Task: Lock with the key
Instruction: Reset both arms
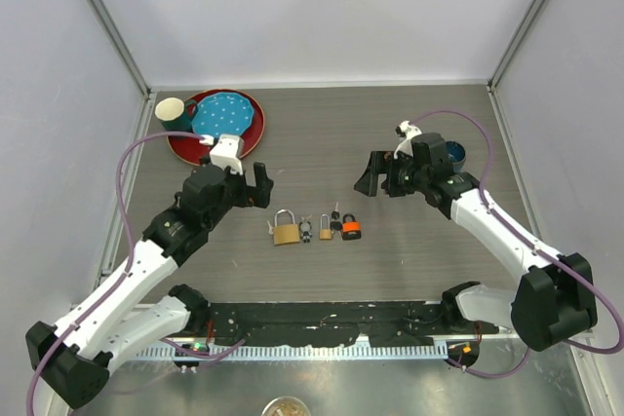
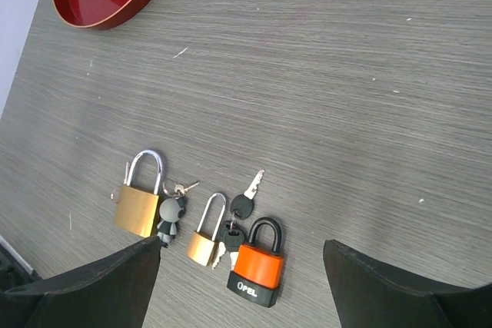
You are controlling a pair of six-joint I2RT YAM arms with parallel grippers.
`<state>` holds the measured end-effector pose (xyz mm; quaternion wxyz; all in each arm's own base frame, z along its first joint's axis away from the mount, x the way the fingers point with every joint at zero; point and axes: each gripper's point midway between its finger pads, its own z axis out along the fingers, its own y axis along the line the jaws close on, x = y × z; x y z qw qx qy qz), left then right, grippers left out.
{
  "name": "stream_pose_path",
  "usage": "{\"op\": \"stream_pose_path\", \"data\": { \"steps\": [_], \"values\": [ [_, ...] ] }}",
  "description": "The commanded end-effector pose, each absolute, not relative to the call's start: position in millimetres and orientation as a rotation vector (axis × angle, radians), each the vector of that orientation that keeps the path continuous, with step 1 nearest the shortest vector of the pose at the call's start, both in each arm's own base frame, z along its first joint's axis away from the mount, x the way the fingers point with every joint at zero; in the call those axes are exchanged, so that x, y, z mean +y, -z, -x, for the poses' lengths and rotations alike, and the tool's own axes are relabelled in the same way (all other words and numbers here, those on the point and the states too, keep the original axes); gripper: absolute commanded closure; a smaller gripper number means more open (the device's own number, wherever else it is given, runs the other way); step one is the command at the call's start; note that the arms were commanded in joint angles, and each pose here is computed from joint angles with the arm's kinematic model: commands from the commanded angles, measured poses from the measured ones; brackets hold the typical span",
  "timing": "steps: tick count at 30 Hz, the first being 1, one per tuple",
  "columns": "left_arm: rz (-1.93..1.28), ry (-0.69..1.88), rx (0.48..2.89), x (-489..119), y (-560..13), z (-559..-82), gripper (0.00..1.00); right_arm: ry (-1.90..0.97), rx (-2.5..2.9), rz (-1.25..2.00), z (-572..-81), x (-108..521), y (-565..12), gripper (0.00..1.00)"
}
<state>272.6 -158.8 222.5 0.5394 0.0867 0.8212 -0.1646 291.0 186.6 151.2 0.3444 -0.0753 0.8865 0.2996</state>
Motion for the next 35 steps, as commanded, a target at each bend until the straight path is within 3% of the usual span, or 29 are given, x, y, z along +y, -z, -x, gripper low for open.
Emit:
{"op": "stream_pose_path", "data": {
  "steps": [1, 8, 35],
  "values": [
    [-0.075, 0.273, 1.912, -127.1, -242.6, -273.1, 0.0, -0.717, 2.199, 0.166, -305.2, 178.6, -183.8, 0.08],
    [0.054, 0.235, 1.895, -108.6, -242.5, -269.3, 0.0, -0.658, 2.173, 0.105, -306.7, 167.2, -189.8, 0.08],
    [-0.071, 0.27, 1.76, -120.2, -227.4, -276.3, 0.0, -0.392, 1.778, -0.044, -334.2, 113.8, -243.7, 0.04]
  ]
}}
